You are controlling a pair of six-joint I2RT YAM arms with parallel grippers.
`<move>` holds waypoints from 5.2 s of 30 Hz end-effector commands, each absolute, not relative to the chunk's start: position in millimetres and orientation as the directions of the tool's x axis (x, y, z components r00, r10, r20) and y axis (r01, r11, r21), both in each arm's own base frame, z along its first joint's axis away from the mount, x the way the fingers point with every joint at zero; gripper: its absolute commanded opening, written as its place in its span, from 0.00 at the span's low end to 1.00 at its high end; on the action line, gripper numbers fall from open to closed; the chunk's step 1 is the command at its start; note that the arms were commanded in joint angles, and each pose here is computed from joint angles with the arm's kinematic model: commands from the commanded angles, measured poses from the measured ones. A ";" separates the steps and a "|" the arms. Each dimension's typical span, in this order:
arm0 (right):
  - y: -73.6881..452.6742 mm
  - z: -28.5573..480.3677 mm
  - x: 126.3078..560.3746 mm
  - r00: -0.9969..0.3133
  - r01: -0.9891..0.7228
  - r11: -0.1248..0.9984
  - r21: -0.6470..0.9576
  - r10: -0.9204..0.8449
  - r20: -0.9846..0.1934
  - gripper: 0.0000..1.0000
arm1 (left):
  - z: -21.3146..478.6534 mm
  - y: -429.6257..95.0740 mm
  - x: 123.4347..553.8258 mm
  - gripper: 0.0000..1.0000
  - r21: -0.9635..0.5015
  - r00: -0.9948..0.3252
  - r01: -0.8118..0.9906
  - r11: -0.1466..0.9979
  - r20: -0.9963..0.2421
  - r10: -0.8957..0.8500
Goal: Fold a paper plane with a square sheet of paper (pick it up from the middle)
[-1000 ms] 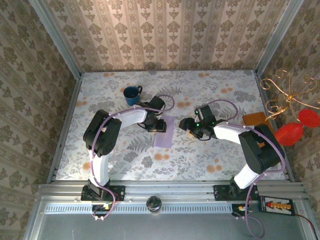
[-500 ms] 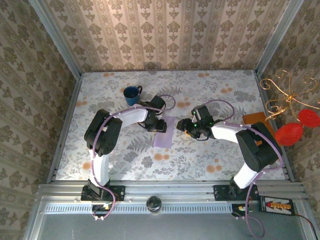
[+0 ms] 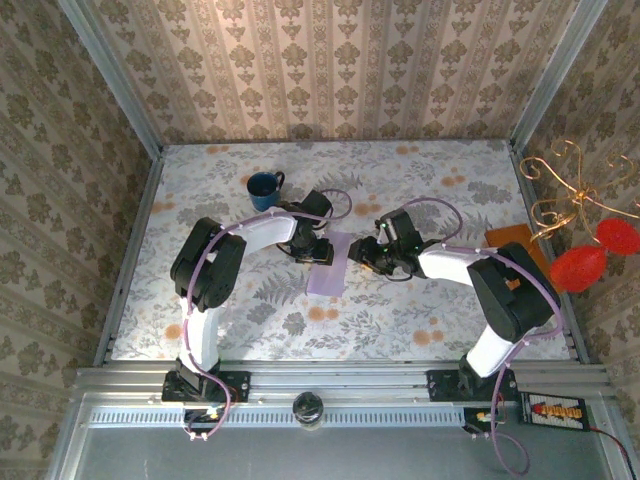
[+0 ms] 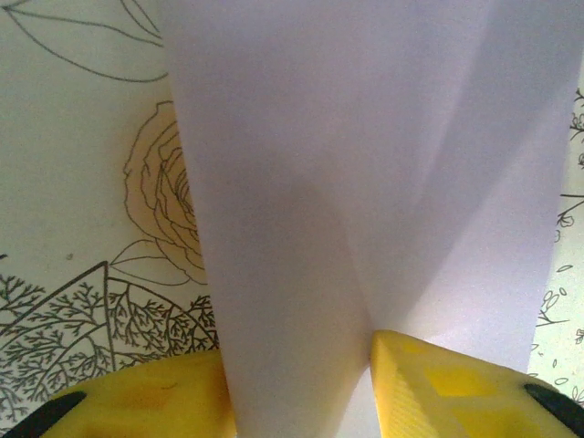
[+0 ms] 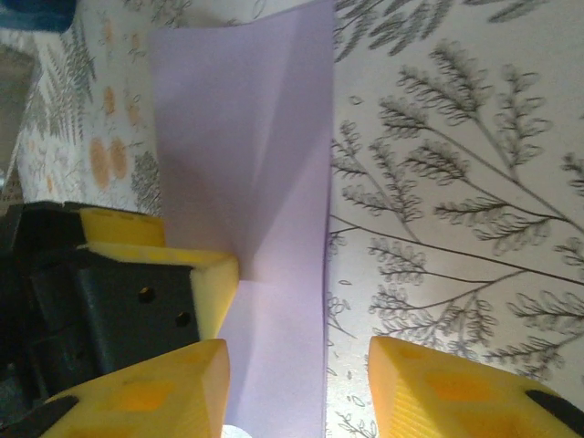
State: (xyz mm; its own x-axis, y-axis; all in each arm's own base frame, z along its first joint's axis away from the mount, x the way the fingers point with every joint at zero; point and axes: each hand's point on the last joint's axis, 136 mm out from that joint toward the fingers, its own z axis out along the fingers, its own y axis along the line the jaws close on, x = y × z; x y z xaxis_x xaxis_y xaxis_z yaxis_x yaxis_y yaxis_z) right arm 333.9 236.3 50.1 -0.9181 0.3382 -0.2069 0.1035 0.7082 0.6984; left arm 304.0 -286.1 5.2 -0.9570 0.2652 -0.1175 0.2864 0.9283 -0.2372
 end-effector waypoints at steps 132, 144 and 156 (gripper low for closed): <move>186.0 -109.4 235.7 -0.959 0.175 0.971 0.160 0.131 0.252 0.00 | 20.3 -291.0 322.9 0.00 -0.709 -0.987 0.108 0.697 -0.163 -0.013; 179.5 -116.1 231.6 -0.957 0.176 0.975 0.136 0.137 0.256 0.00 | 4.9 -192.0 355.9 0.00 -0.676 -0.958 -0.065 0.734 -0.165 -0.236; 178.0 -120.1 228.1 -0.954 0.184 0.974 0.129 0.145 0.264 0.00 | 55.1 -279.7 351.1 0.00 -0.760 -0.959 0.135 0.636 -0.261 -0.108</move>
